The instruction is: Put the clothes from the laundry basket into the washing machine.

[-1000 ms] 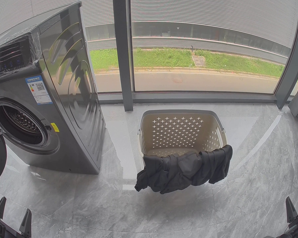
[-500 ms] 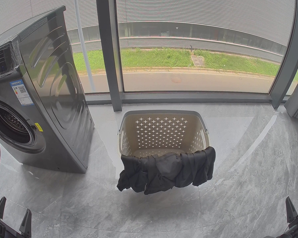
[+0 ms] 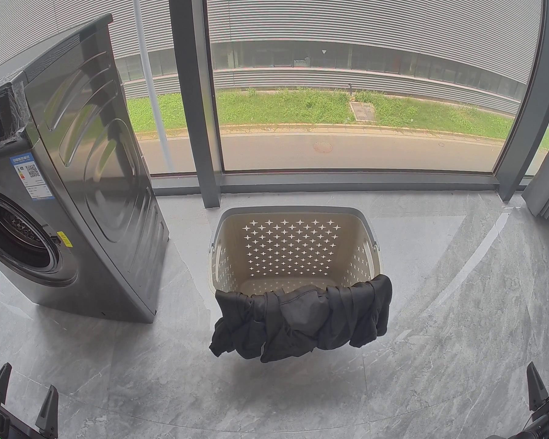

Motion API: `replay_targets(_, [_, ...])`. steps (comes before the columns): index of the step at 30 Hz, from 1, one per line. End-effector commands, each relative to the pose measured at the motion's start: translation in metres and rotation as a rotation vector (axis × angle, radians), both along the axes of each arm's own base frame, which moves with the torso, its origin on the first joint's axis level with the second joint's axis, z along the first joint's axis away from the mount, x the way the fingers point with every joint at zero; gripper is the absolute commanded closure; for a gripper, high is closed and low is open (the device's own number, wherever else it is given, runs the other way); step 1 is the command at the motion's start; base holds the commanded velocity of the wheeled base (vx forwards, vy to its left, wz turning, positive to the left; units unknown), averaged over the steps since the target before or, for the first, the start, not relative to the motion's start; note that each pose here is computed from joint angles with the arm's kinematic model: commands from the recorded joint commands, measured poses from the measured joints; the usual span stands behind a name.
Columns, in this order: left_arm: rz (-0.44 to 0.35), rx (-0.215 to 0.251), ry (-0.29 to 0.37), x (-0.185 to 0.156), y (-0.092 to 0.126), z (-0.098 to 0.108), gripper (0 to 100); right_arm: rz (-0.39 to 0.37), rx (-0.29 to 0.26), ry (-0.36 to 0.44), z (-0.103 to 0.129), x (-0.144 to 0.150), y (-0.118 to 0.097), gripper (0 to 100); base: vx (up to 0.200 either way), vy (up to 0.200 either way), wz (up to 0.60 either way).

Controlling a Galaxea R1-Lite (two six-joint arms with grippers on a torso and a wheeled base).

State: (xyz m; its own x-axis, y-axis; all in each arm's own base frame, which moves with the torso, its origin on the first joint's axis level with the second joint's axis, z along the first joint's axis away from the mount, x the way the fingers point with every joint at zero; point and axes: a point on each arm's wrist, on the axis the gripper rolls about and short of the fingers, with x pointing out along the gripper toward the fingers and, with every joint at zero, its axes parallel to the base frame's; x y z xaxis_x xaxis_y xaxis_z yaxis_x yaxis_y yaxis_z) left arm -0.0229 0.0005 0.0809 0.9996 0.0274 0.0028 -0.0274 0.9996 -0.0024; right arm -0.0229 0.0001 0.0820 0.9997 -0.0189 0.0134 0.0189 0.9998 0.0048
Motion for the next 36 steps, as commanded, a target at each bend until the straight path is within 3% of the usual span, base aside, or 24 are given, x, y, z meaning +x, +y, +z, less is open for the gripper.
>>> replay_targets(1, [0.002,-0.001,0.001,0.0,0.0,-0.005,0,0.001,-0.002,0.001,-0.005,0.0,0.0,0,0.2,0.0,0.0])
replay_targets(14, [0.0,-0.001,0.0,0.0,0.0,-0.005,0,0.013,-0.002,-0.023,-0.001,-0.001,0.0,0,0.0,0.0,0.0])
replay_targets(15, [0.0,-0.001,0.001,0.0,0.0,-0.005,0,0.02,-0.004,-0.192,0.04,-0.014,0.001,0,0.0,0.0,0.0])
replay_targets(16, [0.0,-0.002,0.0,0.0,0.0,-0.005,0,0.023,-0.007,-0.244,0.06,-0.021,0.001,0,0.0,0.0,0.0])
replay_targets(18, [-0.001,-0.002,0.001,0.0,0.0,-0.005,0,0.038,-0.008,-0.246,0.085,-0.022,0.001,0,0.0,0.0,0.0])
replay_targets(20, [-0.001,-0.002,0.0,0.0,0.0,-0.005,0,0.127,-0.013,-0.123,0.106,-0.009,0.002,0,0.0,0.0,0.0])
replay_targets(23, [-0.001,-0.002,0.003,0.0,0.0,-0.005,0,0.26,-0.016,0.084,0.104,0.023,0.005,0,0.0,0.0,0.0])
replay_targets(24, [-0.001,-0.004,0.0,0.0,0.0,-0.005,0,0.267,-0.018,0.094,0.103,0.025,0.005,0,0.0,0.0,0.0])
replay_targets(25, [-0.001,-0.004,0.0,0.0,0.0,-0.005,0,0.327,-0.029,0.205,0.095,0.044,0.007,0,0.0,0.0,0.0])
replay_targets(26, [-0.001,-0.004,0.001,0.0,0.0,-0.005,0,0.353,-0.036,0.262,0.09,0.052,0.007,0,0.0,0.0,0.0])
replay_targets(30, [-0.001,-0.008,0.001,0.0,0.0,-0.005,0,0.437,-0.051,0.425,0.075,0.075,0.011,0,0.0,0.0,0.0])
replay_targets(31, [-0.001,-0.008,0.001,0.0,0.0,-0.005,0,0.437,-0.051,0.425,0.075,0.075,0.011,0,0.0,0.0,0.0])
replay_targets(32, [-0.001,-0.008,0.001,0.0,0.0,-0.005,0,0.478,-0.057,0.492,0.068,0.083,0.014,0,0.0,0.0,0.0])
replay_targets(36, [-0.001,-0.008,-0.001,0.0,0.0,-0.005,0,0.537,-0.057,0.604,0.058,0.099,0.021,0,0.0,0.0,0.0])
